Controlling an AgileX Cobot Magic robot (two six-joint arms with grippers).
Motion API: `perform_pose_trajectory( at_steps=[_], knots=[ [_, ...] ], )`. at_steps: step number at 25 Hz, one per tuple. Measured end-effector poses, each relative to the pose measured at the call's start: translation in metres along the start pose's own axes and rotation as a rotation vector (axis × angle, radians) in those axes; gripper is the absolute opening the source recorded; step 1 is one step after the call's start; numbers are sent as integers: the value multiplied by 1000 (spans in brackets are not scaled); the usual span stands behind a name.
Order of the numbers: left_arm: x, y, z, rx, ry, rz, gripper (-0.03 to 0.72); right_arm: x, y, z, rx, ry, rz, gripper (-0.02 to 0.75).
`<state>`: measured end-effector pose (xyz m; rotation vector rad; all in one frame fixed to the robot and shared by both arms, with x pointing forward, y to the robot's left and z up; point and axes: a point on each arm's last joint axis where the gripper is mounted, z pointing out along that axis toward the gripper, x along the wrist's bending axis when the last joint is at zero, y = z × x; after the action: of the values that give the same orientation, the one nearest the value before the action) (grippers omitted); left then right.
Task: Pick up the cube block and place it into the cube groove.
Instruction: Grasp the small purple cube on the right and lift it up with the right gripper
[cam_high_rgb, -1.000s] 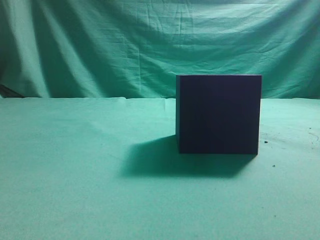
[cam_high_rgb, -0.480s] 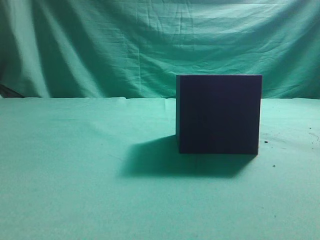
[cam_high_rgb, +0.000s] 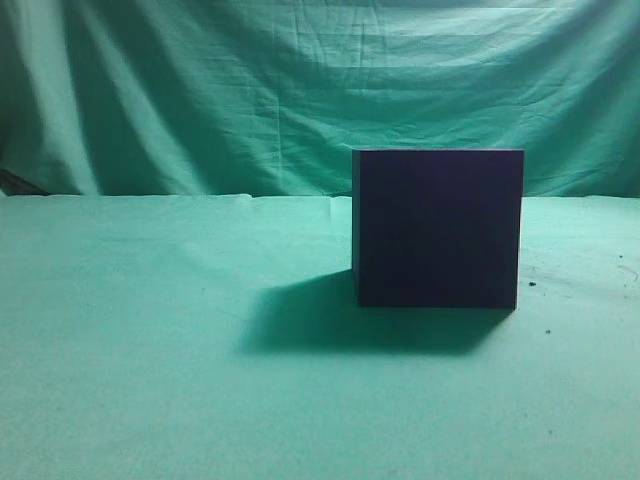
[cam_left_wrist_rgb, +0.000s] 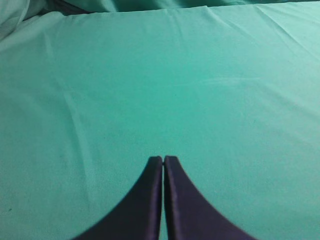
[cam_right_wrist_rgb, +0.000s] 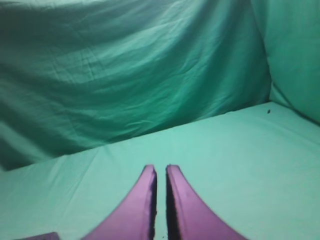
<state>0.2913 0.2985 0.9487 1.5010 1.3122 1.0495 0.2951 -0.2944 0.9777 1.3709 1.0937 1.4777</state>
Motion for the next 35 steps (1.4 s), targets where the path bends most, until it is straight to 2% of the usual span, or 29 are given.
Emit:
perform_pose_trajectory(
  at_steps=[3,5,10,14,16,17,20,25,28,32,35],
  knots=[
    [0,0,0,0,0,0,0,10,19,-2,31,39,-32,48],
    [0,0,0,0,0,0,0,18,34,1,95,61,-75,48],
    [0,0,0,0,0,0,0,31,55,23,349,91,-95,48],
    [0,0,0,0,0,0,0,35,54,40,549,105,-102,48],
    [0,0,0,0,0,0,0,38,56,47,630,140,-159,48],
    [0,0,0,0,0,0,0,41,60,51,669,164,-194,0],
    [0,0,0,0,0,0,0,48,68,62,810,229,-234,0],
    [0,0,0,0,0,0,0,60,75,84,956,280,-259,0],
    [0,0,0,0,0,0,0,67,70,98,1055,253,-303,0],
    [0,0,0,0,0,0,0,72,59,121,1214,120,-354,0],
    [0,0,0,0,0,0,0,78,49,139,1297,79,-400,0]
  ],
)
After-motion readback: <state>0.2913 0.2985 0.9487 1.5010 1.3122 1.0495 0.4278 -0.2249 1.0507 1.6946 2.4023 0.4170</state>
